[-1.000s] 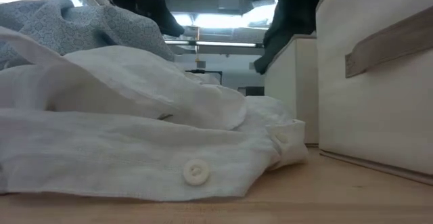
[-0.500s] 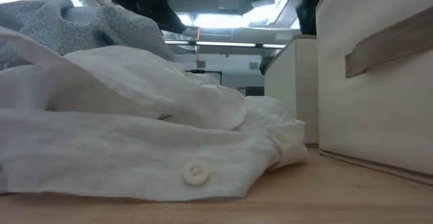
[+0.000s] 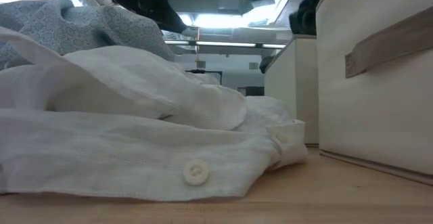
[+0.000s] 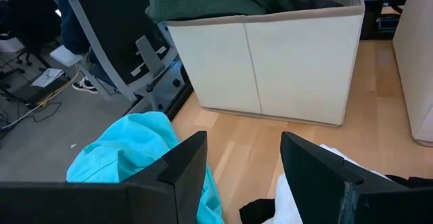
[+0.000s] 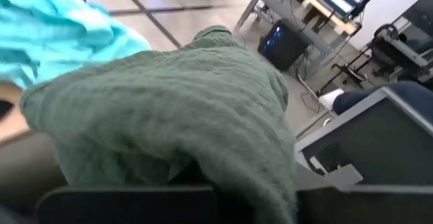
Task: Sort clothes
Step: Put the dark green shirt into the top bin
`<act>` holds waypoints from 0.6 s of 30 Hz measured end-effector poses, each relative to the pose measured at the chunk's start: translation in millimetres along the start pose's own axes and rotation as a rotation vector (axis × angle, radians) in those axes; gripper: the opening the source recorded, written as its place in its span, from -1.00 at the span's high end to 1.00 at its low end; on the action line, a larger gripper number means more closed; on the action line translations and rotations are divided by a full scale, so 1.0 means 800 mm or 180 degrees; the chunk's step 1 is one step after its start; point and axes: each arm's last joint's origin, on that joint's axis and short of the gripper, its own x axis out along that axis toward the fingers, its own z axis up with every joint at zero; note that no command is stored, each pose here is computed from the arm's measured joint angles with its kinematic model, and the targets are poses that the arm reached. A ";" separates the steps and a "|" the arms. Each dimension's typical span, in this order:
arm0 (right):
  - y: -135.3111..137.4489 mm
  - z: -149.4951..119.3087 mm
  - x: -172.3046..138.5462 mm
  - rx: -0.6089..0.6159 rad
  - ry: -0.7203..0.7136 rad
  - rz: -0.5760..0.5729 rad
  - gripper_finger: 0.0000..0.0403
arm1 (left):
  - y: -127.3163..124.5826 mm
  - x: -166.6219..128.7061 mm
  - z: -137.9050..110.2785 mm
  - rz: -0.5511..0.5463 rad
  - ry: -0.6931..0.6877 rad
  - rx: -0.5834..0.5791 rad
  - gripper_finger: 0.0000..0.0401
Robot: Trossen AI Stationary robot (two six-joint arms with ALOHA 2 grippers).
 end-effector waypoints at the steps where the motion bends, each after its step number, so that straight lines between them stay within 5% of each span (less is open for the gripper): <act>1: 0.005 -0.007 0.005 -0.0006 0.0038 0.0001 0.83 | 0.000 0.000 0.000 0.0000 0.0000 -0.0001 0.11; 9: 0.033 -0.062 0.048 -0.0010 0.0538 -0.0057 0.83 | 0.000 0.000 0.000 0.0001 0.0001 -0.0017 0.11; 18: 0.038 -0.110 0.084 0.0501 0.1204 0.0541 0.83 | 0.000 0.001 -0.001 -0.0002 0.0019 -0.0016 0.11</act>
